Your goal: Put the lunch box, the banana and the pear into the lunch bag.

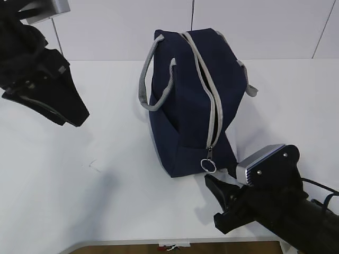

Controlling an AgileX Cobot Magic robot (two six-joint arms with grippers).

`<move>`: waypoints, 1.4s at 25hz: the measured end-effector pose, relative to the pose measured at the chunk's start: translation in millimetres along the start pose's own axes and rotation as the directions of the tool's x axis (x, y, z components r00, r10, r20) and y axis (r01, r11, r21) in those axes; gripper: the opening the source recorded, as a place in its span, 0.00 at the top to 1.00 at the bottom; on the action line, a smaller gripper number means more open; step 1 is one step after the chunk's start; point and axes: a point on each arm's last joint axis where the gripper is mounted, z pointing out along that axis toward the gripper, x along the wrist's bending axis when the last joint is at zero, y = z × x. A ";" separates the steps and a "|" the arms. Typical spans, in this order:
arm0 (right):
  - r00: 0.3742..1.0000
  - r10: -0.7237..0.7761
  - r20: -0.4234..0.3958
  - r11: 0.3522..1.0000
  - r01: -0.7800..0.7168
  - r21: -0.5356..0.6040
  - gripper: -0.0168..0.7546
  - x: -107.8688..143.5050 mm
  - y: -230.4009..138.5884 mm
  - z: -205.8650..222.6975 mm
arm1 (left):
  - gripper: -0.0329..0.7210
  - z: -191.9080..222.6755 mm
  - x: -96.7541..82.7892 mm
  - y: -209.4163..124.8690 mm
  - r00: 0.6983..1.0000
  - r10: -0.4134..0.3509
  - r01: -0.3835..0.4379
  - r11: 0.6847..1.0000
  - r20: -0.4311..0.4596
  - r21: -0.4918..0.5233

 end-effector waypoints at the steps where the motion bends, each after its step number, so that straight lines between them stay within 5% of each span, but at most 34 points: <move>1: 1.000 0.003 -0.001 1.000 -0.003 -0.005 0.42 0.2 -0.2 0.8 | 0.54 0.0 0.0 0.0 1.000 0.000 0.000 1.000 0.000 0.000; 24: 0.999 0.052 -0.006 0.998 -0.052 -0.035 0.43 2.4 0.3 16.9 | 0.54 0.0 0.2 0.0 1.000 0.001 -0.001 1.000 -0.002 0.001; 35: 0.997 0.078 -0.007 0.996 -0.078 -0.037 0.71 2.5 0.8 17.4 | 0.54 0.0 0.2 0.0 1.000 0.001 -0.001 1.000 -0.002 0.001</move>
